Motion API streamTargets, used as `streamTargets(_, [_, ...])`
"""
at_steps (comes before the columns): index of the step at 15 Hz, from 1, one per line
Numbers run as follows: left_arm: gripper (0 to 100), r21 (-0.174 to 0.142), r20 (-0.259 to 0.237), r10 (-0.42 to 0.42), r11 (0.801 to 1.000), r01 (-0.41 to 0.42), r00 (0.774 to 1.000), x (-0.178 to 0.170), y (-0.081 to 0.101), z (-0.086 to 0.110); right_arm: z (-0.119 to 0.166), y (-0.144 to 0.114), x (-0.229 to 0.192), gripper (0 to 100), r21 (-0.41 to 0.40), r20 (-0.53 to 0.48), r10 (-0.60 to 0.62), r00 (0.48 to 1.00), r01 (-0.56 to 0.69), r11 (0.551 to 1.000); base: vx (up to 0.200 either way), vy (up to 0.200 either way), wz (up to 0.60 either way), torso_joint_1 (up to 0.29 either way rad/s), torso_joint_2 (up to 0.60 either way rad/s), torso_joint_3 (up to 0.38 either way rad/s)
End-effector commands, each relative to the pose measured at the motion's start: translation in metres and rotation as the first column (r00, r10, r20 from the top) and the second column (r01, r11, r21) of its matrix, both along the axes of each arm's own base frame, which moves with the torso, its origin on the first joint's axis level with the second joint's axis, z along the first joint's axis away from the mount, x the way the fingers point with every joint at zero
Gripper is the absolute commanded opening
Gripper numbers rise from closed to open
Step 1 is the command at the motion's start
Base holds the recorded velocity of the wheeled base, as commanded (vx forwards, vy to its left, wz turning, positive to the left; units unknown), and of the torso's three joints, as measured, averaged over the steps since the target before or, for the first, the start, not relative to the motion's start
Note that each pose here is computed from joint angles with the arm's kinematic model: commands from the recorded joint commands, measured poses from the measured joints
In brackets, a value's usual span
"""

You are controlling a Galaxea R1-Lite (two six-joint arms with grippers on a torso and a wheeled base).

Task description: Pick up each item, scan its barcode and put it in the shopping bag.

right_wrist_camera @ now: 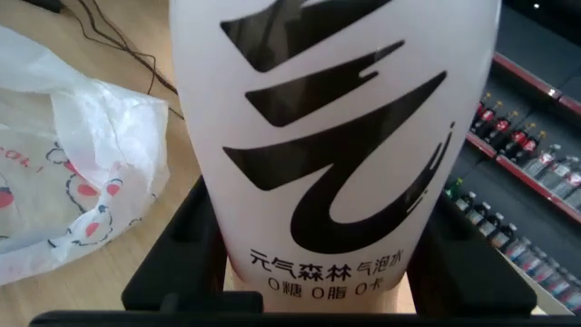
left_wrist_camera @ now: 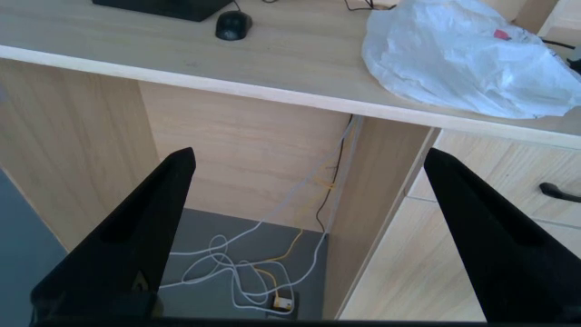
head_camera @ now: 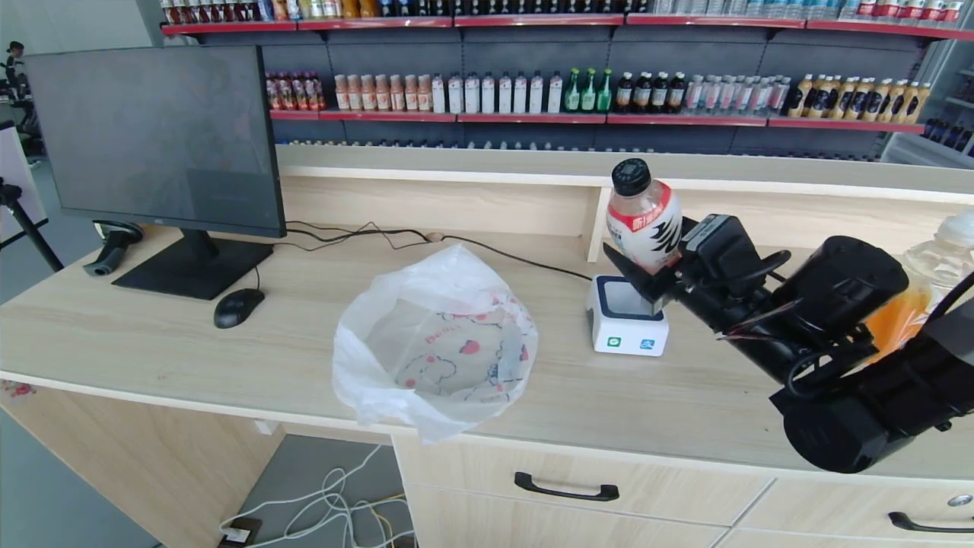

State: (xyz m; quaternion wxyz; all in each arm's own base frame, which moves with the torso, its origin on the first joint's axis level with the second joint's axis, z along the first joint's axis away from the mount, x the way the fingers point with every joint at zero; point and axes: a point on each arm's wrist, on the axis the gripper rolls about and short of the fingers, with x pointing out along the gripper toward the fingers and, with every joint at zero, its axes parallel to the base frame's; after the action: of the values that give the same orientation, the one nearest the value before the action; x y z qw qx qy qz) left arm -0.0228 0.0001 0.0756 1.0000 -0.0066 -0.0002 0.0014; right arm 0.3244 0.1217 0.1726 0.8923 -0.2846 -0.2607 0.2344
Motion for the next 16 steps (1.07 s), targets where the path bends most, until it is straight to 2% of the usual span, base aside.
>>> streamTargets(1, [100,-0.001,0.001,0.0,1.0,0.0,1.0,0.0,0.0,0.0,-0.016,0.003,0.014,0,-0.049,-0.008,0.028,1.0,-0.028,0.998,0.0,0.0,0.0,0.0,0.0,0.0])
streamTargets(2, [100,-0.001,0.001,0.0,1.0,0.0,1.0,0.0,0.0,0.0,-0.019,0.002,0.018,0,-0.072,-0.001,0.049,0.999,-0.049,0.996,0.0,0.0,0.0,0.0,0.0,0.0])
streamTargets(5, [100,-0.002,0.001,0.0,1.0,0.0,1.0,0.0,0.0,0.0,-0.029,-0.015,0.032,0,-0.231,0.084,0.136,0.987,-0.114,0.966,0.0,0.0,0.0,0.0,0.0,0.0])
streamTargets(10, [100,-0.002,0.001,0.0,1.0,0.0,1.0,0.0,0.0,0.0,-0.036,-0.024,0.044,0,-0.296,0.12,0.184,0.976,-0.142,0.945,0.0,0.0,0.0,0.0,0.0,0.0])
streamTargets(14, [100,-0.002,0.001,0.0,1.0,0.0,1.0,0.0,0.0,0.0,-0.034,-0.025,0.069,0,-0.286,0.166,0.205,0.964,-0.152,0.946,0.0,0.0,0.0,0.0,0.0,0.0])
streamTargets(16, [100,-0.001,0.001,0.0,1.0,0.0,1.0,0.0,0.0,0.0,-0.035,-0.038,0.07,0,-0.299,0.167,0.181,0.969,-0.125,0.946,0.0,0.0,0.0,0.0,0.0,0.0])
